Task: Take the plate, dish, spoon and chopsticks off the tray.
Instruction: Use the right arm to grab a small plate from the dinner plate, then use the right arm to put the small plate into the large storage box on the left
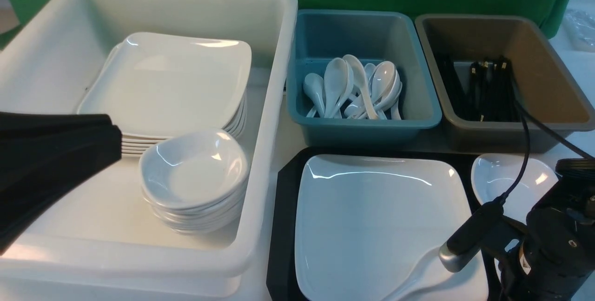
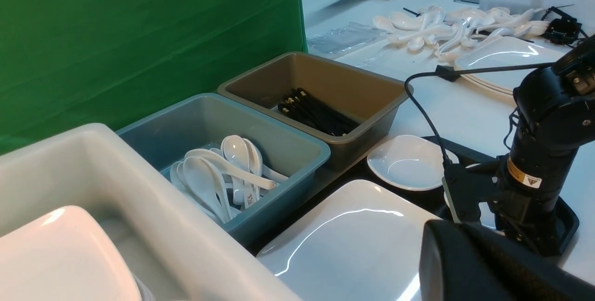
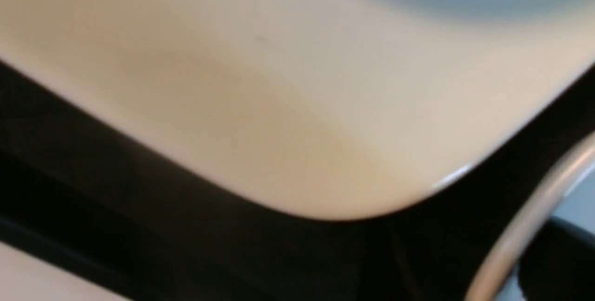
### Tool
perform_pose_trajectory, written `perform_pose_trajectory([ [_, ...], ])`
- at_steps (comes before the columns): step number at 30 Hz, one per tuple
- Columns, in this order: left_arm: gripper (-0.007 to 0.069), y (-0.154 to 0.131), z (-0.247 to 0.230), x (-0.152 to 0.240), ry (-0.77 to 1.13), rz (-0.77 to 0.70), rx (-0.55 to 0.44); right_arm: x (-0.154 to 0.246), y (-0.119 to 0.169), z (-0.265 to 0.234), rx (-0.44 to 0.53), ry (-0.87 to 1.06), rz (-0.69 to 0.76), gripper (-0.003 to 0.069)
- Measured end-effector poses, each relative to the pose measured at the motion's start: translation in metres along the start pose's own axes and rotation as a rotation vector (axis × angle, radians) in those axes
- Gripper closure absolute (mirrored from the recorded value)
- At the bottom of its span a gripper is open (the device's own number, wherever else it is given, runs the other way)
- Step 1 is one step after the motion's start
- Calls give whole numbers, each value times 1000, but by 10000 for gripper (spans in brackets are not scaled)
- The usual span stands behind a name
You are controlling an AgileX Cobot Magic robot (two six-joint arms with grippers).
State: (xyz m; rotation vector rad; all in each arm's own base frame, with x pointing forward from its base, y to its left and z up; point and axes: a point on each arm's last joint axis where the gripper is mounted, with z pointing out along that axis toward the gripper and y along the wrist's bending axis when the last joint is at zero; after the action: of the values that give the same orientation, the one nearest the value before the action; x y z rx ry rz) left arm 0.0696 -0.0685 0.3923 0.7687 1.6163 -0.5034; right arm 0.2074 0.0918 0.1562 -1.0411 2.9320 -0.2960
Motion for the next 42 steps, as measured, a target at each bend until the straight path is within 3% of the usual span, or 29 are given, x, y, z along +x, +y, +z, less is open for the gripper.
perform_pose_trajectory([
  [3,605,0,0,0,0,0,0,1,-1,-1,12,23,-8,414],
  [8,605,0,0,0,2,0,1,4,0,-18,29,32,8,470],
  [12,605,-1,0,3,30,5,9,7,6,-63,51,-14,94,590],
  [17,605,4,-1,10,110,0,-46,-3,26,-156,40,-255,123,595],
  [20,605,13,-5,14,192,-20,-143,-21,58,-198,10,-447,-37,595],
  [25,605,26,-23,15,325,-53,-306,-65,131,-249,-39,-807,-462,595],
  [28,605,26,-38,15,347,-73,-343,-97,163,-248,-22,-854,-600,595],
  [34,605,20,-77,16,219,-123,-365,-153,196,-211,53,-785,-715,596],
  [39,605,17,-92,19,164,-141,-370,-183,205,-186,181,-775,-791,582],
  [42,605,15,-94,19,154,-157,-353,-194,205,-172,235,-762,-817,518],
])
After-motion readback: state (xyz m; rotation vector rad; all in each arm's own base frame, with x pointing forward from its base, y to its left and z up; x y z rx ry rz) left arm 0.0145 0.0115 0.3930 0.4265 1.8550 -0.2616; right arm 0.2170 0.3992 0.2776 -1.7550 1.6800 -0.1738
